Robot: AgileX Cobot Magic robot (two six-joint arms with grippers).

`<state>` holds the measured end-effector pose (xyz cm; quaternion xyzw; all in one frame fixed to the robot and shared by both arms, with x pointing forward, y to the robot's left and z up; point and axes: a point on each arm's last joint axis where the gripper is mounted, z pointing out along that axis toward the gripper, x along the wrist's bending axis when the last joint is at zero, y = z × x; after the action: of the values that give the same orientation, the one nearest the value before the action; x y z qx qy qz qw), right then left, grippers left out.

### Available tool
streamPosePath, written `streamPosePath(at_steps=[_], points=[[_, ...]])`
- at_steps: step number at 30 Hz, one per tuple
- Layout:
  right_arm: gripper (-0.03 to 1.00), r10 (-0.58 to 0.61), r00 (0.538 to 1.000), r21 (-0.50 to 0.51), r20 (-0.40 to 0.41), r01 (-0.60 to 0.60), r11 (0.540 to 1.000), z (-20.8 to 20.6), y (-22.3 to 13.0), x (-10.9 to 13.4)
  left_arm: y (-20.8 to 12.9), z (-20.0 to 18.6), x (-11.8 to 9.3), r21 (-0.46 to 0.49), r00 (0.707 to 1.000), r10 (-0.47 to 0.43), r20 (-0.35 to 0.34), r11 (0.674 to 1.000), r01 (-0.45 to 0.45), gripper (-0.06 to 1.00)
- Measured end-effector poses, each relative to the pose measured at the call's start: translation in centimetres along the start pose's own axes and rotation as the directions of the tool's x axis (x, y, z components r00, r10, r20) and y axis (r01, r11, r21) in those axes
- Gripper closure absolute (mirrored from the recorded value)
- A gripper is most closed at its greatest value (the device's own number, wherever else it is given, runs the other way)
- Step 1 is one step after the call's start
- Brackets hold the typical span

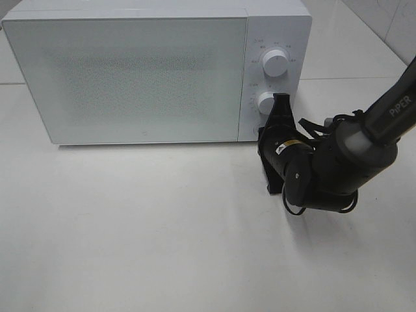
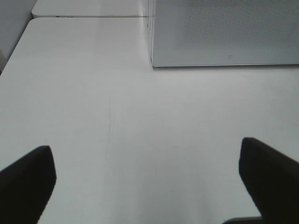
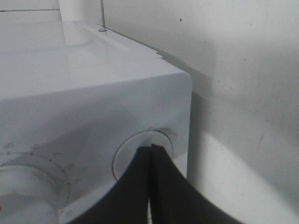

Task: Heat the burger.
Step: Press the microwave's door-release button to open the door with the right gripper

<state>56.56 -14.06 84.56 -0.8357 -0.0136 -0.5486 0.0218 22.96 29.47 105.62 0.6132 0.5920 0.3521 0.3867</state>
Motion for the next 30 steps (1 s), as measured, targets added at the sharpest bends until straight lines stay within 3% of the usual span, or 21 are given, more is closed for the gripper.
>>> streamPosePath(at_steps=[18,30], points=[[0.96,0.029,1.0,-0.014,-0.002,-0.029,0.999,0.8,-0.1,0.5,0.0,0.0,0.0,0.0,1.0,0.0,0.0,1.0,0.0,-0.05],[0.96,0.077,0.996,-0.052,-0.054,-0.08,0.995,1.7,-0.7,0.3,0.0,0.0,0.0,0.0,1.0,0.0,0.0,1.0,0.0,-0.05]])
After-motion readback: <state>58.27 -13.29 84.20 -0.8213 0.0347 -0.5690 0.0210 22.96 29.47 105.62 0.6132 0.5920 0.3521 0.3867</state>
